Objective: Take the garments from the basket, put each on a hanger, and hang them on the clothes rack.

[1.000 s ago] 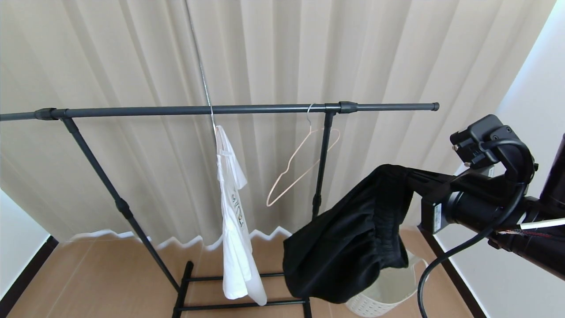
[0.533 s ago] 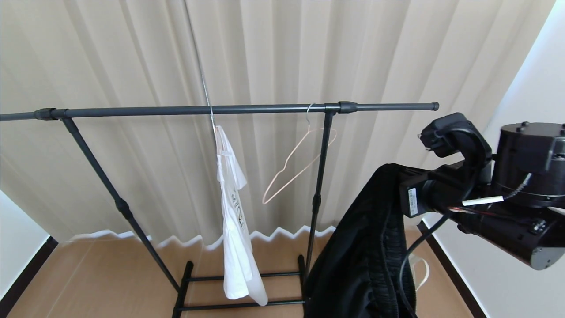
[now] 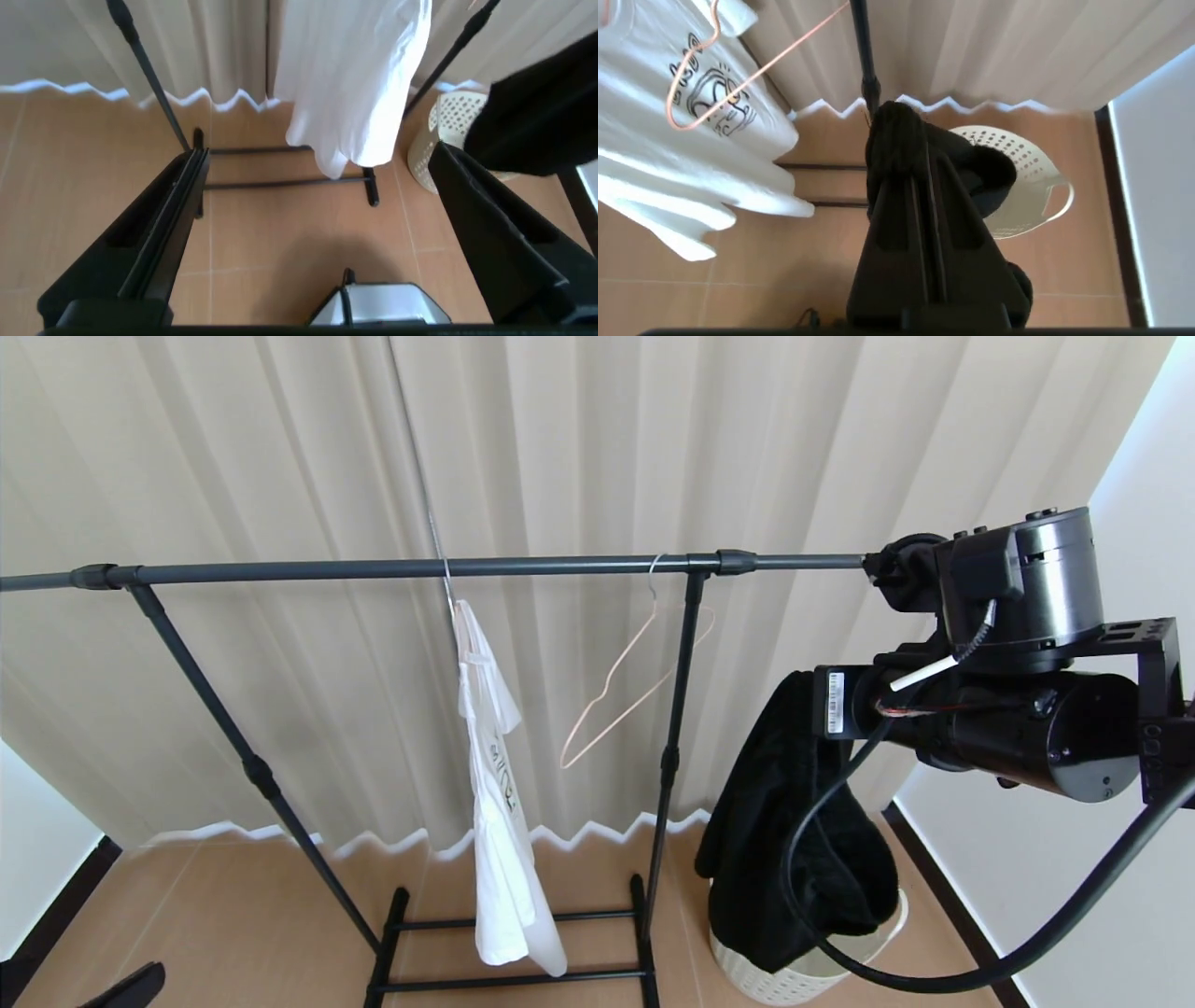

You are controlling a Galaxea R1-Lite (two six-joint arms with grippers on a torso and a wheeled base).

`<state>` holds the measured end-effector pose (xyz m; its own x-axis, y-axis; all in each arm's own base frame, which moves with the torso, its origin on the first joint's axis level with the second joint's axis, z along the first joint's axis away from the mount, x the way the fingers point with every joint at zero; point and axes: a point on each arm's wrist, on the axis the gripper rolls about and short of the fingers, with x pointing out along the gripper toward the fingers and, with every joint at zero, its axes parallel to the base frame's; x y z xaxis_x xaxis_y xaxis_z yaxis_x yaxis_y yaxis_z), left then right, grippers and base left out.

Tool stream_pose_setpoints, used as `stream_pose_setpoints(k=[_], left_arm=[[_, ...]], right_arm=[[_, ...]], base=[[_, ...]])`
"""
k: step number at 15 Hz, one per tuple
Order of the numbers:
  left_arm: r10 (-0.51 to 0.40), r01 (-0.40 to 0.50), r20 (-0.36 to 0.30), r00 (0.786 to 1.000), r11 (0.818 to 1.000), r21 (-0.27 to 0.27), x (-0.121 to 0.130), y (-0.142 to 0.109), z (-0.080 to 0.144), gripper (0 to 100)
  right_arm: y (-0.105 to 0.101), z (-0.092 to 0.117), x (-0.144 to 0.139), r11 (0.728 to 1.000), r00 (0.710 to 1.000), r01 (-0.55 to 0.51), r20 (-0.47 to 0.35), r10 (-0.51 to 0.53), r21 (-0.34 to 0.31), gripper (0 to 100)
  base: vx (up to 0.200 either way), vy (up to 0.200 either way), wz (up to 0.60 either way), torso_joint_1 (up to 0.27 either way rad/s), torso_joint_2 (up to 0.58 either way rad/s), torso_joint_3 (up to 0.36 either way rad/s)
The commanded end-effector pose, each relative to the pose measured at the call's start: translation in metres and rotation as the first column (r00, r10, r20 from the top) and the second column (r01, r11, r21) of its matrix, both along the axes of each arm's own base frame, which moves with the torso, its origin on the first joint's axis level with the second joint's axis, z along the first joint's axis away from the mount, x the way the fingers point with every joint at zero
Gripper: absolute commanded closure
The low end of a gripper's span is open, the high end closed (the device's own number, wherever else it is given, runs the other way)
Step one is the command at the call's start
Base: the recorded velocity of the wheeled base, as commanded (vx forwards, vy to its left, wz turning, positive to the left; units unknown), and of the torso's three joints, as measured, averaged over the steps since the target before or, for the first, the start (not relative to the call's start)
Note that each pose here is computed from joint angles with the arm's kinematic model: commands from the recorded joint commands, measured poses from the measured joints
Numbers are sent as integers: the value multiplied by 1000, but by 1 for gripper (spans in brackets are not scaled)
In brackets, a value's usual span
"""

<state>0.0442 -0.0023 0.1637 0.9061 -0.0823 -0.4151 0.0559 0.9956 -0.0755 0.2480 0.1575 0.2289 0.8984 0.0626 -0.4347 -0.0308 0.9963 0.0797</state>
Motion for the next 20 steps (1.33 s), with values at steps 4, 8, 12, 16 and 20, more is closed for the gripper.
stream_pose_setpoints(k=[4,8,12,16,20], left_arm=[[-97,98,-116,988,995,2,27,-8,3,0],[-273,270,-228,934,962,-45,67,-38,12,0],[-389,384,-328,861,920,-81,135,-133,15,0],[-472,465,-307,827,880,-99,173,-197,-8,0],[-495,466,-272,825,869,-166,189,-237,-29,0]], right_arm=[[6,8,7,999,1000,10,23,-12,52,100],[12,6,14,997,999,24,25,-26,77,100],[17,16,20,999,999,1,54,-3,44,100],[31,5,16,997,1000,-19,27,17,75,100],[39,6,22,994,998,-24,55,18,111,100]], base=[[0,0,0,0,0,0],[0,0,0,0,0,0],[0,0,0,0,0,0],[0,0,0,0,0,0],[0,0,0,0,0,0]])
